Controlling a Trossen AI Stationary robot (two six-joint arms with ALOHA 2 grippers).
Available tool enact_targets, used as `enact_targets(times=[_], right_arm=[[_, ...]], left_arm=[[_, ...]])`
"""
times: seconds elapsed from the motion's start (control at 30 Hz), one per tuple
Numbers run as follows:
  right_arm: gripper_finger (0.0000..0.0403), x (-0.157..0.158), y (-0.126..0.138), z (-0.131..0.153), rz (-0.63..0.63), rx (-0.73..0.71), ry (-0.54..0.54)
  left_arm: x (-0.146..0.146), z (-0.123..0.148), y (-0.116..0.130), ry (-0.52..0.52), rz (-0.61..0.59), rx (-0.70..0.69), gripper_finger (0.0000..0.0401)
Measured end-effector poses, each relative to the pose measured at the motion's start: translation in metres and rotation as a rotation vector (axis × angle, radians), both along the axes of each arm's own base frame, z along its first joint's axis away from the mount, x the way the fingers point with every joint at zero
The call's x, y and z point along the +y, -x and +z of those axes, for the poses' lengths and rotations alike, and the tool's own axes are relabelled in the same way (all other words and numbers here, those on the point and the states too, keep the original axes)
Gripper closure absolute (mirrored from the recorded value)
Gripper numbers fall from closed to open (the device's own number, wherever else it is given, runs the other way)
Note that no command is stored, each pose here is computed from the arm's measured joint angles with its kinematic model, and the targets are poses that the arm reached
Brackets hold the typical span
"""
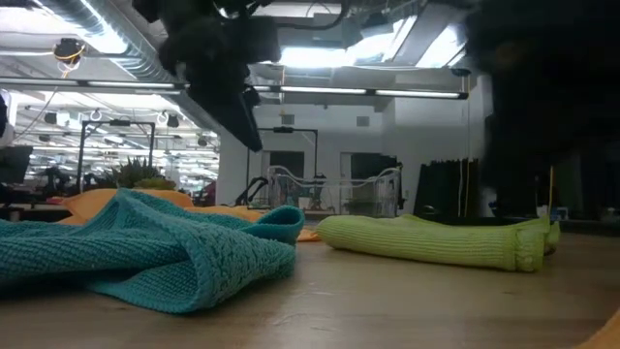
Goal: Fold microfiber towels
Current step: Fold the green microfiber cloth
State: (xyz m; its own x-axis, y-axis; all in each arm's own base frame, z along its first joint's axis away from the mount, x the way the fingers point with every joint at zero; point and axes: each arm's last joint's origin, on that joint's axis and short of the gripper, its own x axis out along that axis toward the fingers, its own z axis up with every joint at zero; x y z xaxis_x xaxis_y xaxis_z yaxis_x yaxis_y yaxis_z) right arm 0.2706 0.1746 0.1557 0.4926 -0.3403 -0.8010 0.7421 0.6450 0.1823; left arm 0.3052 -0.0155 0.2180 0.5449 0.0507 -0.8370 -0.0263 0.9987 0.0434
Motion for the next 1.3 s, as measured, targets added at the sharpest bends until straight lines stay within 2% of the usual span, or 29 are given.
enact_targets(times=[0.1, 0.27, 0.43, 0.53, 0.7, 0.77, 1.0, 1.3], right_arm=[[0.0275, -0.01, -0.017, -0.018, -0.027, -0.051, 0.016], [0.0294, -0.023, -0.033, -0.045, -0.015, 0.023, 0.067], [0.0299, -0.031, -0.039, -0.05, 0.178, 0.15, 0.148], [0.0299, -0.039, -0.042, -0.043, 0.318, 0.212, 0.176], [0.0299, -0.057, -0.046, -0.029, 0.59, 0.299, 0.154], [0.0299, -0.065, -0.049, -0.026, 0.656, 0.315, 0.147], [0.0299, -0.082, -0.055, -0.019, 0.672, 0.299, 0.165], [0.0299, -0.075, -0.057, 0.024, 0.681, 0.176, 0.206]], left_arm=[[-0.001, -0.003, 0.001, -0.071, 0.095, -0.014, 0.0268], [-0.005, -0.003, 0.001, -0.131, 0.174, -0.038, 0.0268], [-0.01, -0.003, 0.002, -0.135, 0.155, -0.039, 0.0268], [-0.012, -0.003, 0.002, -0.135, 0.146, -0.039, 0.0268], [-0.014, -0.003, 0.002, -0.134, 0.145, -0.041, 0.0268], [-0.014, -0.003, 0.002, -0.133, 0.145, -0.042, 0.0268], [-0.016, -0.003, 0.002, -0.13, 0.142, -0.046, 0.0268], [-0.019, -0.002, 0.001, -0.097, 0.178, -0.068, 0.0268]])
